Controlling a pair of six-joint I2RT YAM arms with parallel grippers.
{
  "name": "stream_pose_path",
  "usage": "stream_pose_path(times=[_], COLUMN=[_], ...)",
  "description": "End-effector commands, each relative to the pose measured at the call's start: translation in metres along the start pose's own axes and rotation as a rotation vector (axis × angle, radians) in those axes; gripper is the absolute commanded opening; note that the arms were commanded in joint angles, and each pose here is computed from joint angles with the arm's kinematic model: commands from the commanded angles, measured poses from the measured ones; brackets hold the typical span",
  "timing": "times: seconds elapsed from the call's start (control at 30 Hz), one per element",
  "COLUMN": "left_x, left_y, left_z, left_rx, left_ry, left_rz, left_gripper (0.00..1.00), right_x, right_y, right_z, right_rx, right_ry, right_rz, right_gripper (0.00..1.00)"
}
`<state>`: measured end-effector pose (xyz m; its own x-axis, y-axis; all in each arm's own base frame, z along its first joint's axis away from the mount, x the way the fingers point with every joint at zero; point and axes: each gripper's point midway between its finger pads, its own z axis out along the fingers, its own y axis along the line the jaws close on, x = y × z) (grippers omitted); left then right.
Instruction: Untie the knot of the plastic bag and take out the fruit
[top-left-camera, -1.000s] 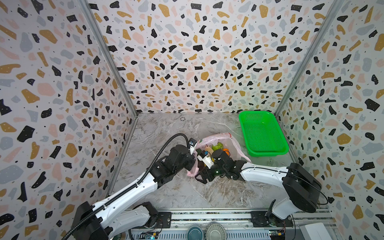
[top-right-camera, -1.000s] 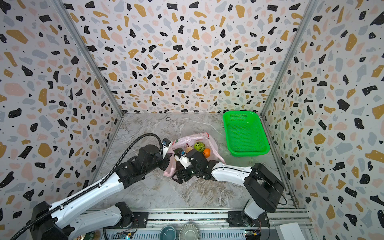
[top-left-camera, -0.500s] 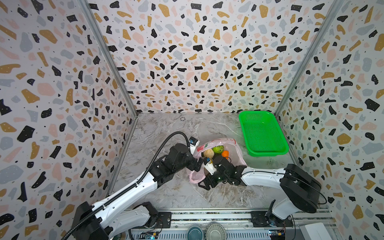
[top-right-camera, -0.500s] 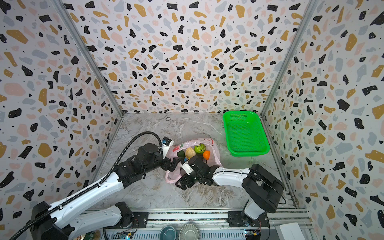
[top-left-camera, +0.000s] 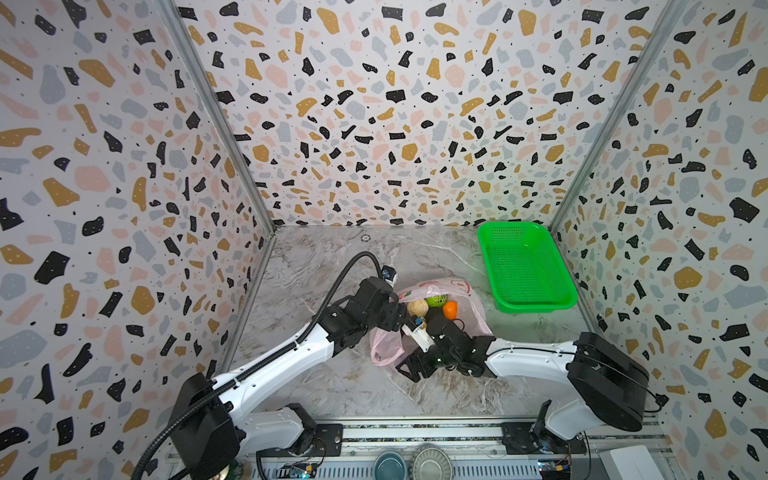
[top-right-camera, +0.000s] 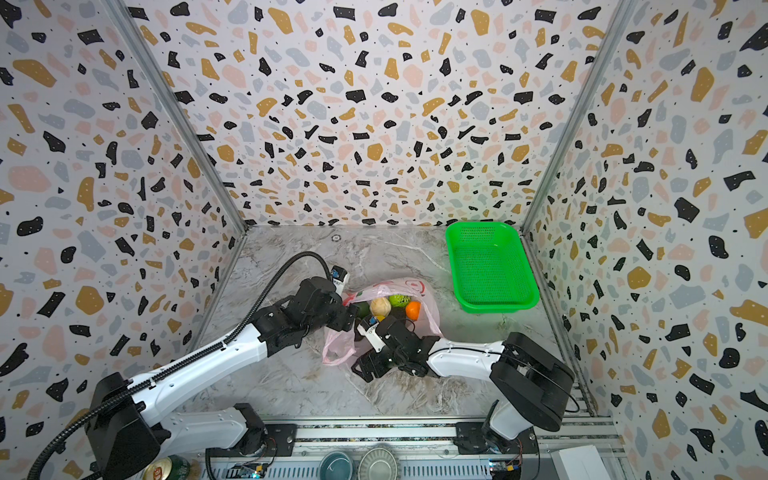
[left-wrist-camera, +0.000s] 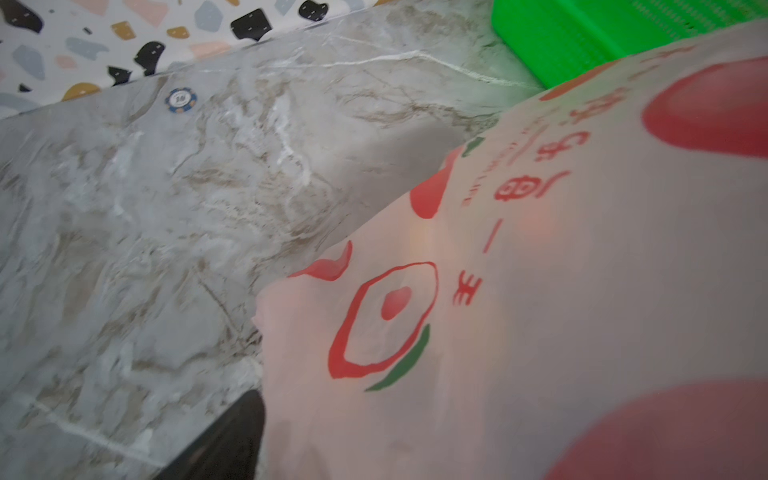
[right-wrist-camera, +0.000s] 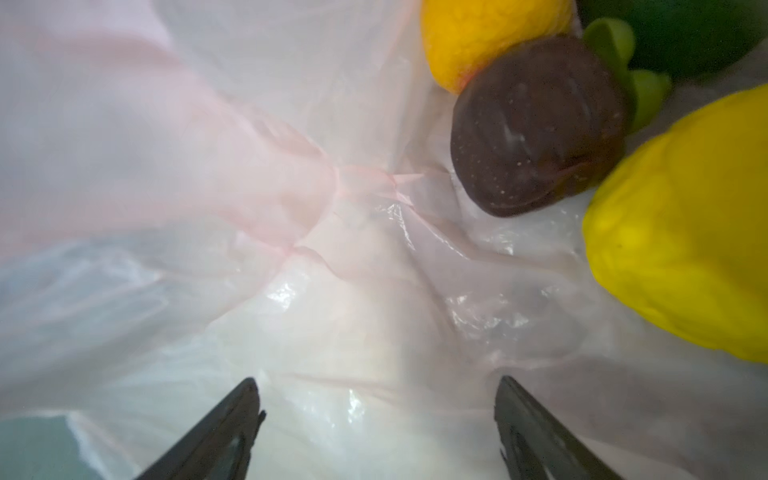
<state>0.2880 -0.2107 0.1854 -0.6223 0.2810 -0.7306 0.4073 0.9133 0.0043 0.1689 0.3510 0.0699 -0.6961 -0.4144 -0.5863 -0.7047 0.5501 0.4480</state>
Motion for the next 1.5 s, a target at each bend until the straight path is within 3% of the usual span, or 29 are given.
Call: stream_pose_path(times=[0.0, 0.17, 0.27, 0.4, 0.6, 0.93, 1.07, 1.2, 1.33, 1.47], left_x=[0.001, 0.016, 0.024, 0.024, 0.017, 0.011, 0.021, 0.024, 0.024, 0.012], left_y=[0.023, 0.024, 0.019, 0.009, -0.002, -0.012, -0.013, -0.012, -0.014, -0.021], left_z=[-0.014, -0.016, -0.017, -0.021, -0.026, -0.029, -0.022, -0.021, -0.018, -0.015], left_rx=[-0.119, -0.112, -0.079, -0.014, 0.056, 0.101, 0.095, 0.079, 0.082, 0.103], left_ry=[0.032, 0.104, 0.144, 0.145, 0.067, -0.015, 0.009, 0.012, -0.004, -0.04], left_rz=[0.021, 0.058, 0.084, 0.103, 0.093, 0.114, 0.13, 0.139, 0.131, 0.111], left_gripper=[0.74, 0.57, 0.4, 0.18, 0.0, 0.0, 0.0, 0.0, 0.0, 0.0], right_x=[-0.004, 0.002, -0.003, -0.03, -0.081, -0.172, -0.188, -0.193, -0.198, -0.189], right_y=[0.001, -0.006, -0.016, -0.025, -0.036, -0.077, -0.132, -0.183, -0.202, -0.178], right_z=[-0.007, -0.007, -0.011, -0.028, -0.043, -0.009, -0.024, -0.062, -0.075, -0.043], right_rx=[0.013, 0.04, 0.082, 0.132, 0.18, 0.307, 0.519, 0.714, 0.71, 0.556], right_ry=[-0.026, -0.018, -0.037, -0.107, -0.205, -0.453, -0.632, -0.704, -0.67, -0.447], right_rz=[0.005, 0.03, 0.062, 0.096, 0.128, 0.188, 0.297, 0.331, 0.286, 0.194], right_gripper=[0.9, 0.91, 0.92, 0.92, 0.93, 0.93, 0.93, 0.94, 0.94, 0.95])
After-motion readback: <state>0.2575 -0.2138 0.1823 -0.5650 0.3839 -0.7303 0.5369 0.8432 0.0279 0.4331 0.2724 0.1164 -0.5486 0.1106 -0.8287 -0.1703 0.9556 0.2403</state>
